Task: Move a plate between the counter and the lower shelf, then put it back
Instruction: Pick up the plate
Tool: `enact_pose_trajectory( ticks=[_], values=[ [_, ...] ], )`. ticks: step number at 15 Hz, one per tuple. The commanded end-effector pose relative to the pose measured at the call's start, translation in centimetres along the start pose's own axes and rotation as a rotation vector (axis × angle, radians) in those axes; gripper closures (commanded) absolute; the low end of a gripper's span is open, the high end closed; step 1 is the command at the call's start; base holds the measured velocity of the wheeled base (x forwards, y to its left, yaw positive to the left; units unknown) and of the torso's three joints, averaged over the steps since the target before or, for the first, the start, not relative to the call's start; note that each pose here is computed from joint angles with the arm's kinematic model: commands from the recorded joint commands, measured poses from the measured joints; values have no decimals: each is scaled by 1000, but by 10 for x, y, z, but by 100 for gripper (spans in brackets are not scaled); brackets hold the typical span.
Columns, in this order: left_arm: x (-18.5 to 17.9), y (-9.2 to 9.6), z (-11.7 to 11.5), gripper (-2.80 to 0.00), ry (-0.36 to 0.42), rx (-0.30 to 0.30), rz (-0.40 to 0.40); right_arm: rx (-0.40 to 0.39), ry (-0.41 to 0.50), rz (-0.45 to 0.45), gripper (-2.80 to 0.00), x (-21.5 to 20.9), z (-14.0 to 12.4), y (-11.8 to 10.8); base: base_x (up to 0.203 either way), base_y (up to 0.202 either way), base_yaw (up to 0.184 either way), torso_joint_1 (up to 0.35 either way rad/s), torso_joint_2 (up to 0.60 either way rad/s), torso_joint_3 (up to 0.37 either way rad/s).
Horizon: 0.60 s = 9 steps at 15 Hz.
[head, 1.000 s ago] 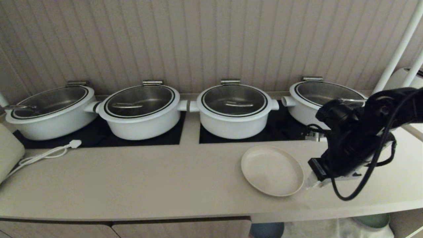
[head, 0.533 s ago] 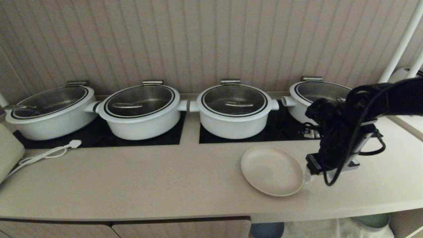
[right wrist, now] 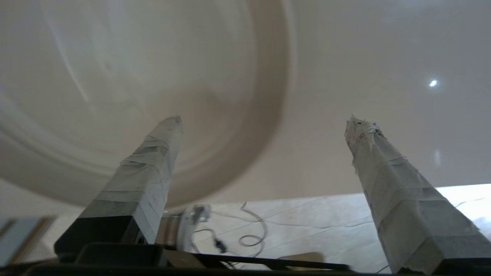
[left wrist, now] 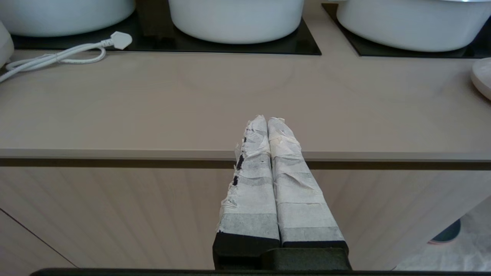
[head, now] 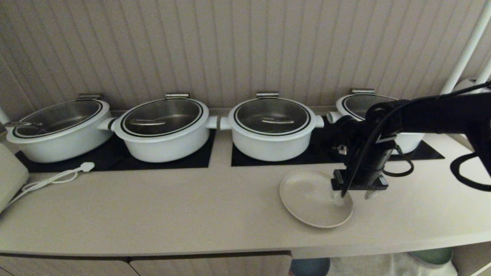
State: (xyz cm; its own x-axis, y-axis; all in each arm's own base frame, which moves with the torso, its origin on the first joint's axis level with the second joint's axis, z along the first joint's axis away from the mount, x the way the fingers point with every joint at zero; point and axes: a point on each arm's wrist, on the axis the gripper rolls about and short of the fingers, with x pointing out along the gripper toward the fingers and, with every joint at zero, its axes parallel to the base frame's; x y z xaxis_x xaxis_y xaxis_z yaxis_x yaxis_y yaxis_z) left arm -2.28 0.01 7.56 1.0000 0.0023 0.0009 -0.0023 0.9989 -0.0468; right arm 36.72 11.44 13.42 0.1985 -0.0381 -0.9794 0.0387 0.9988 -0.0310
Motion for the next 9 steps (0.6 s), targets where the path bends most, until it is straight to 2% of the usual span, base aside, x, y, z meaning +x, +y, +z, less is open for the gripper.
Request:
enact_pose_trajectory(
  ticks=[1, 2, 6, 9],
  values=[
    [0, 0, 0, 0, -1, -1, 1, 55, 30, -11, -280, 12, 1, 4, 0, 0, 0, 0, 0, 0],
    [0, 0, 0, 0, -1, -1, 1, 87, 39, -15, -280, 15, 0, 5, 0, 0, 0, 0, 0, 0],
    [0, 0, 0, 0, -1, -1, 1, 94, 60, -10, -280, 20, 0, 7, 0, 0, 0, 0, 0, 0],
    [0, 0, 0, 0, -1, -1, 1, 144, 61, -10, -280, 22, 1, 7, 0, 0, 0, 0, 0, 0]
  ],
)
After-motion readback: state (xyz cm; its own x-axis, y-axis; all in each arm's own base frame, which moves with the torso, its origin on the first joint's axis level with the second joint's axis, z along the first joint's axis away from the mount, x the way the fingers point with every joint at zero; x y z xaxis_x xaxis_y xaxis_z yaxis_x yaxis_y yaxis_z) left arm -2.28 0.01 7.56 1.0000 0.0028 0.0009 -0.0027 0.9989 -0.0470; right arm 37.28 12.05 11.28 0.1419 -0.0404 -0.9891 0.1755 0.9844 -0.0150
